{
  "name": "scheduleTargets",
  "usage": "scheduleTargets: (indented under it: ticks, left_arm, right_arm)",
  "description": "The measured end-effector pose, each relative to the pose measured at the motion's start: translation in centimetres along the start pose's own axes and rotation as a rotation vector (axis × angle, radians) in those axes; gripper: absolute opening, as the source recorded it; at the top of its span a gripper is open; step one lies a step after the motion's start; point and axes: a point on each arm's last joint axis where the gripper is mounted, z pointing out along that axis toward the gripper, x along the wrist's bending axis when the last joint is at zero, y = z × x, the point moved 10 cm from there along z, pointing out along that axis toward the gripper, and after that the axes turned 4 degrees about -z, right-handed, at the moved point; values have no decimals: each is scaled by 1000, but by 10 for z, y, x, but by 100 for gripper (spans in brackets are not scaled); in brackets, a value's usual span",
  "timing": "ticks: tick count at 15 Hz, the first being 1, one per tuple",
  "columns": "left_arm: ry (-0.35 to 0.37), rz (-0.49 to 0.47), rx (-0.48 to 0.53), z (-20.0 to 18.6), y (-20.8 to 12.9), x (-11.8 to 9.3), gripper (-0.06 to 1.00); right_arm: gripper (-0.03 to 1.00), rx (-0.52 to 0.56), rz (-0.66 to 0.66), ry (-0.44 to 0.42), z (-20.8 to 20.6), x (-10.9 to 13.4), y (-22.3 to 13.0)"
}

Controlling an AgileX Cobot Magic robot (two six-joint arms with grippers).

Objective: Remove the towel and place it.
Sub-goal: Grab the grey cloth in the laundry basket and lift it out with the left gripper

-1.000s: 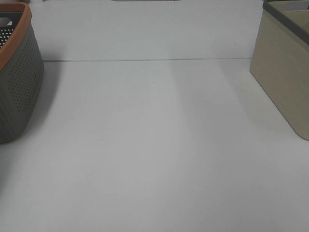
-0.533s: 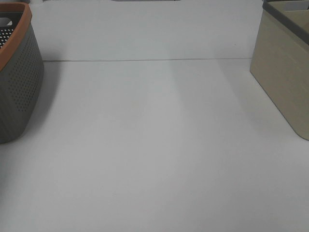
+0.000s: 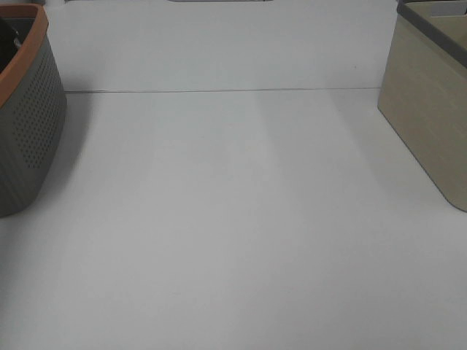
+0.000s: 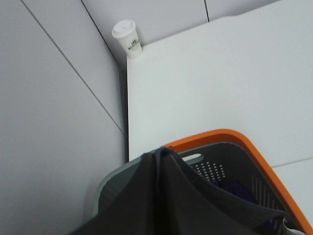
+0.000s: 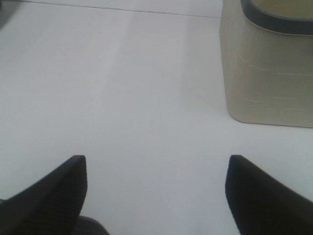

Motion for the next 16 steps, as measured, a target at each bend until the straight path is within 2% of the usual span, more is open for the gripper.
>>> scheduleTargets:
  ticks: [3,5,6,7,8,9,10,14,16]
  left_arm:
    - [20,-28,-117,-25,31,4,0]
    - [35,-11,-183,-33,47,2,0]
    - [33,20,-223,-38,58,-5,0]
    - [20,61,-268,-42,71,-19,0]
    - [-3,140,-365,-52,96,-49,0]
    - [-19,163,-418,-59,110,-66,0]
    - [-26,171,-448,-63,117,-74,0]
    - [-68,171,-686,-102,183,-118,0]
    - [-83,168,-738,-110,197,-129,0]
  right_arm:
    - [76,0,0,0,0,0,0]
    - [76,0,0,0,0,0,0]
    - [76,0,0,0,0,0,0]
    - [76,0,0,0,0,0,0]
    - [76,0,0,0,0,0,0]
    - [76,0,0,0,0,0,0]
    - [76,0,0,0,0,0,0]
    - [76,0,0,0,0,0,0]
    - [76,0,0,0,0,0,0]
